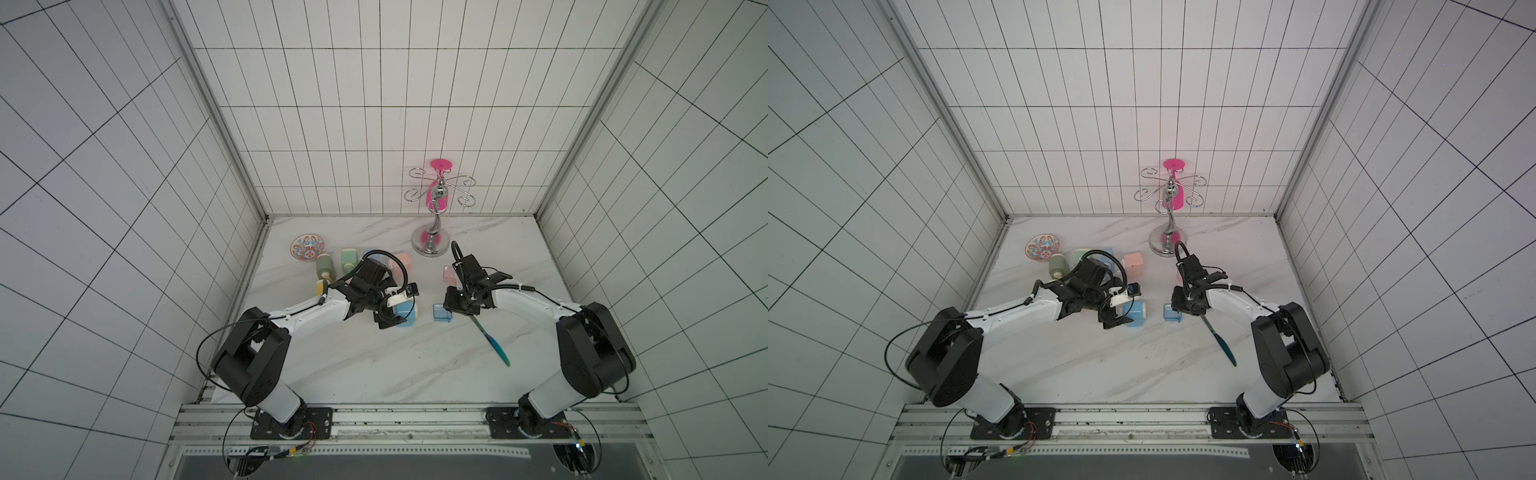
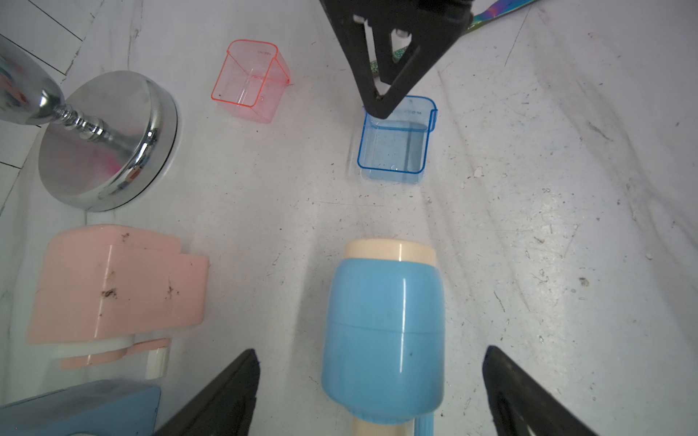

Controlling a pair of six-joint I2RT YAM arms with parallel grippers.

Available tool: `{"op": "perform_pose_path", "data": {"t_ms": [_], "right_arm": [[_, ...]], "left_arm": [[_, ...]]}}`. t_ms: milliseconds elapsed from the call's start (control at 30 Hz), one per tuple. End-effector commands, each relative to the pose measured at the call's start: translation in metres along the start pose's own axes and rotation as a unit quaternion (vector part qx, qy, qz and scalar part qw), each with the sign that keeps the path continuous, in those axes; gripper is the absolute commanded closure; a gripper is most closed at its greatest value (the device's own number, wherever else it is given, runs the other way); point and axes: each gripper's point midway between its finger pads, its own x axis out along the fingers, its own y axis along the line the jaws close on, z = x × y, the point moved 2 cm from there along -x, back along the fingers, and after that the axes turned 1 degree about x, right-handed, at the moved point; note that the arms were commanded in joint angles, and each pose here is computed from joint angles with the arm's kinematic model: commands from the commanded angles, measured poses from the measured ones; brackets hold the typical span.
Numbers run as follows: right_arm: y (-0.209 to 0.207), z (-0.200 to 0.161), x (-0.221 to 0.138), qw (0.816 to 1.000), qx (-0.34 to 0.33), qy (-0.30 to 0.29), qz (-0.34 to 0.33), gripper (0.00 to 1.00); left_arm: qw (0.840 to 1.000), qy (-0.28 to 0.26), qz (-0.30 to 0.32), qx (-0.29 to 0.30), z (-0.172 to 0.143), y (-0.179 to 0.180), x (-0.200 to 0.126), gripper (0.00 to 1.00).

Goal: Put the tray back into the pencil sharpener
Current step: Close the container of the pencil sharpener.

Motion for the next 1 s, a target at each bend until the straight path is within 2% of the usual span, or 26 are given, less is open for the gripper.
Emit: {"op": "perform_pose_path", "data": {"t_ms": [0,167,433,600,967], "right_arm": [[-0.013,-0.011,0.009,0.999,-0.002,0.031,-0.022,0.63],[-0.015,-0.015,0.012,0.999,-0.004,0.04,-0.023,0.68],[-0.002,-0.022,0.019,0.996,-0.045,0.074,0.009,0.77],[0.012,-0.026,0.022,0.993,-0.077,0.084,0.014,0.78],[0.033,-0.034,0.028,0.988,-0.12,0.098,0.023,0.81]], "left_arm": [[0.999,0.005,-0.017,0.028,0.002,-0.003,0.004,0.1],[0.999,0.009,-0.024,0.03,-0.001,-0.005,0.009,0.15],[0.999,0.022,-0.023,0.016,-0.009,-0.006,0.015,0.26],[1.0,0.02,-0.02,0.012,-0.01,-0.006,0.016,0.32],[0.999,0.02,-0.025,0.014,-0.011,-0.011,0.019,0.33]]}}
